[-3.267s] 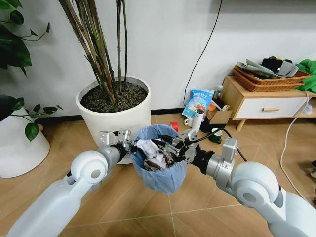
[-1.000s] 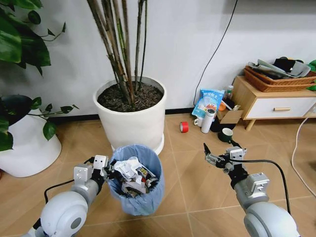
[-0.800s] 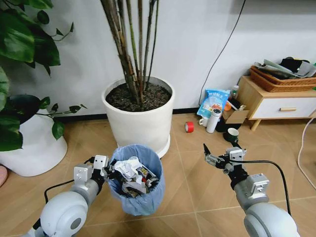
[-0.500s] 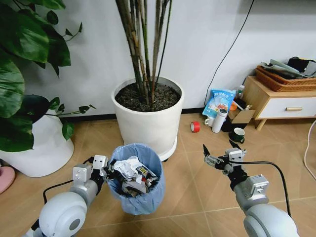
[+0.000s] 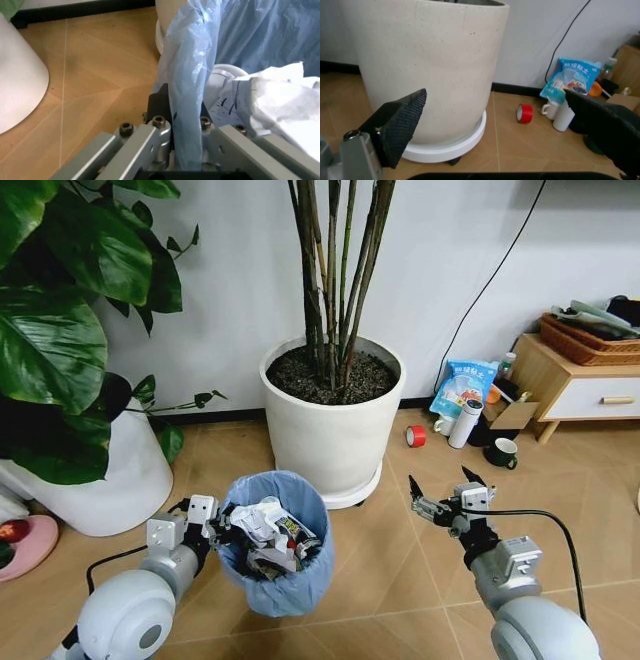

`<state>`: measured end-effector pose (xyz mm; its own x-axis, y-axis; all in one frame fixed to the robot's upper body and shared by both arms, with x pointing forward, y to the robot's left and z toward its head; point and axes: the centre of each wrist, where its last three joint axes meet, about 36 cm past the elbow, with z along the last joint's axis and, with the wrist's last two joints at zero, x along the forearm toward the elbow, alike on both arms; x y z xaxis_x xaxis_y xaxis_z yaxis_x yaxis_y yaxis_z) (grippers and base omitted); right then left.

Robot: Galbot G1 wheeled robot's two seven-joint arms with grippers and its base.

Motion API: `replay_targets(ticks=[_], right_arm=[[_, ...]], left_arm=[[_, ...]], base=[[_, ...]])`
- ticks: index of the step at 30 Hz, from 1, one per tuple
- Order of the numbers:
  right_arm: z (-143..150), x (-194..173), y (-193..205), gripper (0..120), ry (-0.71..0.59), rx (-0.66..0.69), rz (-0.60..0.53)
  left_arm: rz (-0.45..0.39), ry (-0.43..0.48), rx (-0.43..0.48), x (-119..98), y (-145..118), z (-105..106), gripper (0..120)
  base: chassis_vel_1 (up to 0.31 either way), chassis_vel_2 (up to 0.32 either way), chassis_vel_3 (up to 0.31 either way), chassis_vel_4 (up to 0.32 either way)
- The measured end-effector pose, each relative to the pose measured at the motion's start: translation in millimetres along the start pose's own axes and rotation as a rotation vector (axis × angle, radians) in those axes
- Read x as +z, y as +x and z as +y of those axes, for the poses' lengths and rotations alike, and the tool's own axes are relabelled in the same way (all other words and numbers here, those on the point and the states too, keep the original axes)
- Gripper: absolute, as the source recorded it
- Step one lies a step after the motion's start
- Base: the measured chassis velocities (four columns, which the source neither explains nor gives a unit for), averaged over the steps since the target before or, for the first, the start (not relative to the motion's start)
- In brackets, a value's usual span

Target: Pick up the trash bin and place the garbage on the floor into it.

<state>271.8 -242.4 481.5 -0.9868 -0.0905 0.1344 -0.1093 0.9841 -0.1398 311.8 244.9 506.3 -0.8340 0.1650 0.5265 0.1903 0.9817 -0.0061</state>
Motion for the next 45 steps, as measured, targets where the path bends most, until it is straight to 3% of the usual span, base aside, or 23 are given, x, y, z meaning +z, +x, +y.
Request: replay_targets(ticks=[45], right_arm=[[10.1, 4.4, 13.0, 100, 0.011, -0.017, 0.007]], left_arm=[[-0.006, 0.021, -0.008, 9.3, 14.1, -7.4, 0]], base=[[0.237, -0.149, -0.234, 0.15]])
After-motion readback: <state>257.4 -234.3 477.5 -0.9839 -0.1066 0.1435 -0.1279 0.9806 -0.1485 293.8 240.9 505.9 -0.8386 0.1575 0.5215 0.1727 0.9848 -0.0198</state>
